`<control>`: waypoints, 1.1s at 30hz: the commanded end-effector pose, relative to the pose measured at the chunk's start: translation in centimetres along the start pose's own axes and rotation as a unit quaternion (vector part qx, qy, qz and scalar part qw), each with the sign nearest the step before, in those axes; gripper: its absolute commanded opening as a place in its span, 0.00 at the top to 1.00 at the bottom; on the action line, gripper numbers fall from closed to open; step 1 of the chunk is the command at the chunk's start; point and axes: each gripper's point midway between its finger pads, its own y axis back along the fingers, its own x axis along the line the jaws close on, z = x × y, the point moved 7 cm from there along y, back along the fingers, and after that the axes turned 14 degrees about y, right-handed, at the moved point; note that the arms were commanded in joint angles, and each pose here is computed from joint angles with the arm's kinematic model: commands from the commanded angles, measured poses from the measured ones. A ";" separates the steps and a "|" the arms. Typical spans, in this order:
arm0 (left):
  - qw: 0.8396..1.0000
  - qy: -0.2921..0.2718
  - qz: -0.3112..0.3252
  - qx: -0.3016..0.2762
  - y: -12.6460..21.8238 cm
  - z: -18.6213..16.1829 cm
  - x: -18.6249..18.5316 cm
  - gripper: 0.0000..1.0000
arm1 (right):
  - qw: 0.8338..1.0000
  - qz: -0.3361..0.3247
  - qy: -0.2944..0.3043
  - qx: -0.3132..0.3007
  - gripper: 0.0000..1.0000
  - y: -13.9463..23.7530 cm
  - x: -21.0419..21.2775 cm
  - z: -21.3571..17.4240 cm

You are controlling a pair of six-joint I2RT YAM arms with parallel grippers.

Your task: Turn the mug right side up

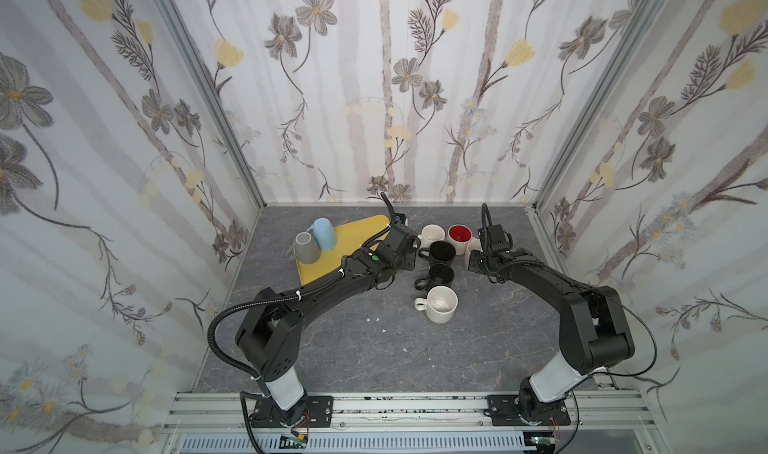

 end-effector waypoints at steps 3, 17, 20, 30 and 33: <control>1.000 0.003 -0.011 -0.007 -0.4 0.5 -0.6 0.63 | 0.999 -0.007 0.052 0.005 0.73 0.4 -0.5 -0.6; 1.000 0.008 -0.005 0.002 -0.6 0.2 -0.4 0.63 | 0.977 0.070 0.201 0.025 0.92 0.3 0.5 -1.1; 1.000 0.008 -0.007 0.004 -0.7 0.2 -0.5 0.63 | 0.972 0.077 0.220 0.024 0.94 0.6 0.5 -1.0; 1.000 0.002 -0.012 0.007 -0.7 0.3 -0.7 0.63 | 0.958 0.081 0.272 0.044 0.96 -0.3 0.5 -1.2; 1.000 -0.001 -0.011 0.008 -0.6 0.2 -0.7 0.63 | 0.954 0.077 0.287 0.046 0.90 -0.9 0.3 -1.3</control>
